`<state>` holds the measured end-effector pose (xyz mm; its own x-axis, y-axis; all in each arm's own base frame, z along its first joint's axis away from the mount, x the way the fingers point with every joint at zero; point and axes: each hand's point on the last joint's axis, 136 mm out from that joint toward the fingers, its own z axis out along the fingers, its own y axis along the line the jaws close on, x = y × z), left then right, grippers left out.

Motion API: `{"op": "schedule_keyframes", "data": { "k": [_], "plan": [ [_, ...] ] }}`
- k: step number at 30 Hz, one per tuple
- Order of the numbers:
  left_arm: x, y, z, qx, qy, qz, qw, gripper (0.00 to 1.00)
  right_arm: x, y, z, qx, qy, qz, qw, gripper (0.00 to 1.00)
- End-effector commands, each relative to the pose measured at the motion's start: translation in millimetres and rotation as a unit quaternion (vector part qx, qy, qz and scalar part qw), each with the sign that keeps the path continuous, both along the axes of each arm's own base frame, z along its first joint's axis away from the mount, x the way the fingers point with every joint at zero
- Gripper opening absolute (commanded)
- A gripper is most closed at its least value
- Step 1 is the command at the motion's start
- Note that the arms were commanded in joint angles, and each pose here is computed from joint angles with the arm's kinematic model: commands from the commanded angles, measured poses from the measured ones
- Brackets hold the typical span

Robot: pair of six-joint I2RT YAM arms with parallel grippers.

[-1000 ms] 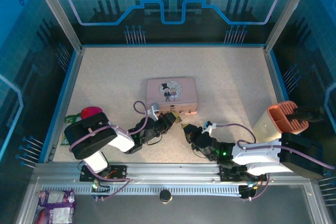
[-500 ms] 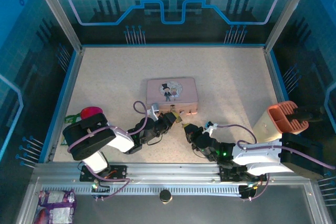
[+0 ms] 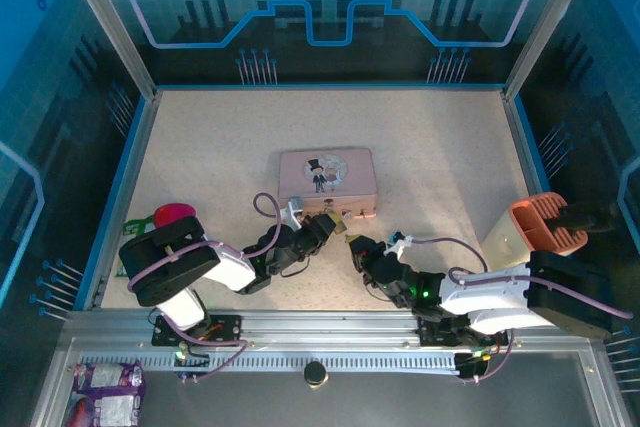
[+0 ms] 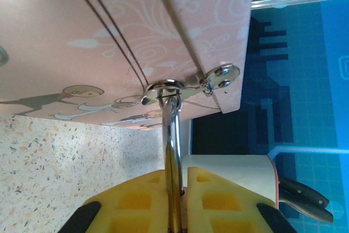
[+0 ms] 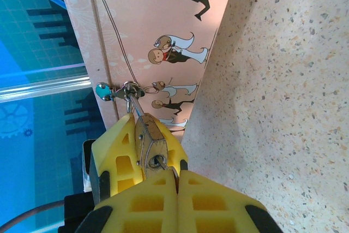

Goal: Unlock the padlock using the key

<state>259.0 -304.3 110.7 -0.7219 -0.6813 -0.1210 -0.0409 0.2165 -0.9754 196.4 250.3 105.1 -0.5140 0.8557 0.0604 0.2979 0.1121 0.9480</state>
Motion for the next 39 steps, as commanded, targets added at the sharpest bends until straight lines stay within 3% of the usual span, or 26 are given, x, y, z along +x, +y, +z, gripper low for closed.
{"op": "schedule_keyframes", "data": {
  "k": [1,21,25,27,31,35,39],
  "plan": [
    [-4,-17,61,-0.071,-0.073,-0.025,0.995,0.00,4,7,15,0.017,-0.018,-0.006,1.000,0.00],
    [-22,-25,62,-0.028,-0.082,-0.051,0.995,0.00,18,16,33,0.021,-0.040,0.007,0.999,0.00],
    [-21,-22,59,-0.019,-0.079,-0.042,0.996,0.00,20,11,30,-0.006,-0.050,0.022,0.998,0.00],
    [-19,-17,56,0.000,-0.076,-0.033,0.997,0.00,19,6,25,-0.041,-0.054,0.036,0.997,0.13],
    [-14,-8,49,0.057,-0.063,-0.014,0.996,0.00,14,-9,14,-0.140,-0.053,0.093,0.984,0.52],
    [-13,8,44,0.081,-0.060,0.006,0.995,0.00,12,-19,22,-0.180,-0.088,0.157,0.967,0.56],
    [-11,14,46,0.096,-0.056,0.015,0.994,0.00,3,-23,40,-0.313,-0.149,0.241,0.906,0.53]
  ]
}}
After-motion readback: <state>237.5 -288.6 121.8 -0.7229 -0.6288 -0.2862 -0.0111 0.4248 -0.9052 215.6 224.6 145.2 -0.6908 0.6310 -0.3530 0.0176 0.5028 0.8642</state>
